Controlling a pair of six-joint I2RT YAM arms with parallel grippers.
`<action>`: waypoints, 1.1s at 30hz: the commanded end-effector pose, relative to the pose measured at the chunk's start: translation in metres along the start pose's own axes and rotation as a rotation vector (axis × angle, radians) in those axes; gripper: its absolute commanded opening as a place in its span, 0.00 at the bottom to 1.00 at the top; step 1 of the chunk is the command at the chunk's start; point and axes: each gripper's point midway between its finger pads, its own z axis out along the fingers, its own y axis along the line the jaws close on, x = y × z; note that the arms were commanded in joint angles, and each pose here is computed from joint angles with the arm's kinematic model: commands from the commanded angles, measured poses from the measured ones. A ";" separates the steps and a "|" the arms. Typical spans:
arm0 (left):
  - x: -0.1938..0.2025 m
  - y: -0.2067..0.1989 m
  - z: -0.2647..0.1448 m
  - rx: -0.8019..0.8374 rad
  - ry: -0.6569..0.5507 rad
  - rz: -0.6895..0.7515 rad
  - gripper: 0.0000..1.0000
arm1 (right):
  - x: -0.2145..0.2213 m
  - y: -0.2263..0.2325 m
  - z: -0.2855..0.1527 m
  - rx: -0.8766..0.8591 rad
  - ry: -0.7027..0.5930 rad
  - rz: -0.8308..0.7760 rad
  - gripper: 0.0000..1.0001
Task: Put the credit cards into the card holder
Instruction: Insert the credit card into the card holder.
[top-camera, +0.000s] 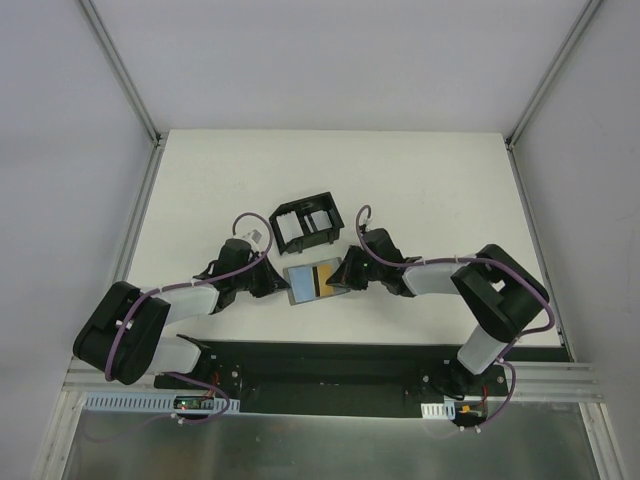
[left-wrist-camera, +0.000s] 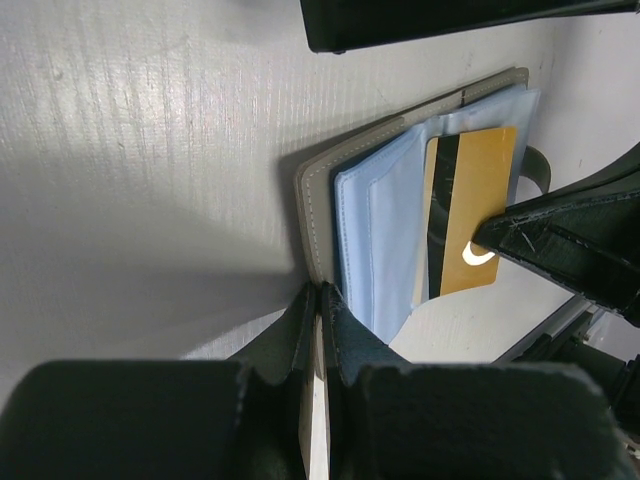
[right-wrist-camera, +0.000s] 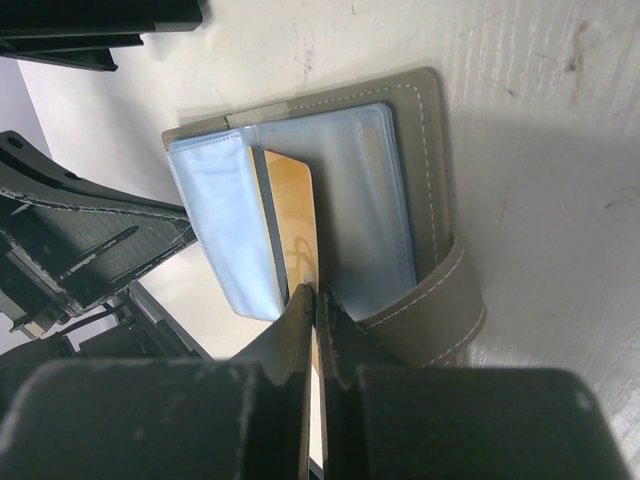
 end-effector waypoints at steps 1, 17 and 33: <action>0.006 0.023 -0.003 -0.099 -0.005 -0.023 0.00 | 0.024 -0.057 -0.014 0.221 0.038 0.032 0.01; 0.003 0.017 -0.002 -0.073 -0.003 -0.011 0.00 | 0.042 -0.036 0.006 0.136 0.180 0.034 0.00; 0.003 0.015 -0.001 -0.065 0.000 -0.013 0.00 | 0.041 0.003 0.024 -0.014 0.205 -0.004 0.01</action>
